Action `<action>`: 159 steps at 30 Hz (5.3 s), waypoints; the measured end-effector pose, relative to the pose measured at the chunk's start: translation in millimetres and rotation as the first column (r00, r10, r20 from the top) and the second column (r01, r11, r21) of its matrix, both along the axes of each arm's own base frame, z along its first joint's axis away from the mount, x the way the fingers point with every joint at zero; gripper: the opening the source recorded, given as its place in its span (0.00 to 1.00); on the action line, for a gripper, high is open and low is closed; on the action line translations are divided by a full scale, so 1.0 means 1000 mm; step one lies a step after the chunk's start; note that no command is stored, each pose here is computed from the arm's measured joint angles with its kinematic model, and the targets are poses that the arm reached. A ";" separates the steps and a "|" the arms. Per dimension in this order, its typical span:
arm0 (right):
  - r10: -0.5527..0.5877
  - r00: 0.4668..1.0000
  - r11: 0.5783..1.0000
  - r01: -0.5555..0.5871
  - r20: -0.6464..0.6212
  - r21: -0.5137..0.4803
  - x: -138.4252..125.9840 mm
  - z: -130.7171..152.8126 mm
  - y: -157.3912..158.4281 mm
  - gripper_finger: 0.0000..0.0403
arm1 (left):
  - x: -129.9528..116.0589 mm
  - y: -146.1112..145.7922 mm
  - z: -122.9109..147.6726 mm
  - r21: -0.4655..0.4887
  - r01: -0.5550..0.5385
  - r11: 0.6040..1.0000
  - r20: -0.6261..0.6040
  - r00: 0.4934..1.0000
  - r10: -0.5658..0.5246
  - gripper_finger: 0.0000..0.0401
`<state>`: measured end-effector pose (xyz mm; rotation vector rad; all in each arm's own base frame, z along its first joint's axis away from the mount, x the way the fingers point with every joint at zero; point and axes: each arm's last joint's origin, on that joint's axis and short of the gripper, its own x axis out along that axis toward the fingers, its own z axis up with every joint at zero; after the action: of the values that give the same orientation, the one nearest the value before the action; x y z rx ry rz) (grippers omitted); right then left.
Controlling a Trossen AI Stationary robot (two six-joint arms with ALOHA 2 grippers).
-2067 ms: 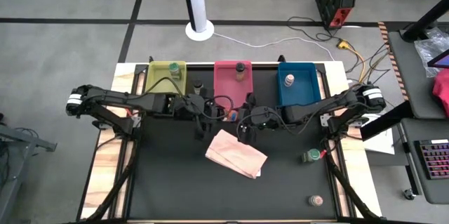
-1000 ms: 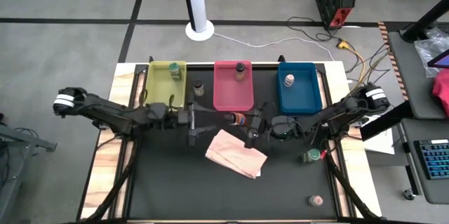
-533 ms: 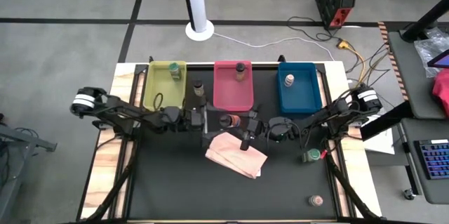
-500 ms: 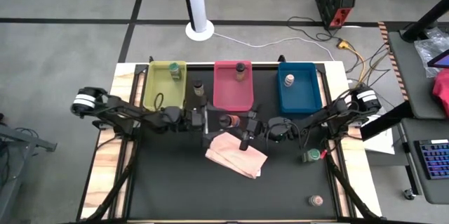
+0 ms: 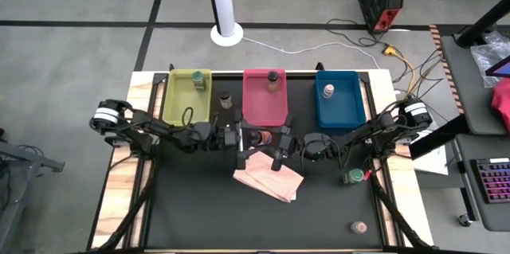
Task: Sort spices by type
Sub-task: Put the bottom black seasoning bottle into the pink bin
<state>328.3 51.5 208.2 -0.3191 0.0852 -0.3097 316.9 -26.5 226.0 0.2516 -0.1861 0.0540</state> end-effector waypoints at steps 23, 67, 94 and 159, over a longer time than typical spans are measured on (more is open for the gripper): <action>-0.144 0.983 0.975 0.162 -0.117 0.155 -0.026 0.017 -0.005 0.83 | -0.026 -0.001 -0.004 0.116 -0.215 0.970 -0.351 0.904 0.243 0.42; 0.040 0.993 0.999 -0.037 -0.109 0.033 0.027 0.052 0.007 0.51 | -0.010 -0.018 0.007 0.081 -0.193 0.978 -0.303 0.930 0.208 0.44; -0.167 0.984 0.960 0.178 -0.069 0.216 0.010 0.033 -0.095 0.48 | -0.045 -0.015 0.018 0.102 -0.379 0.920 -0.324 0.862 0.391 0.72; -0.452 0.889 0.831 0.448 -0.068 0.330 -0.008 -0.087 -0.175 0.49 | -0.091 -0.017 0.027 0.002 -0.454 0.891 -0.251 0.862 0.440 0.72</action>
<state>320.0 -123.8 121.1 0.0535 0.2000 -0.7589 225.9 -43.6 253.3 0.2377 0.1262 0.4902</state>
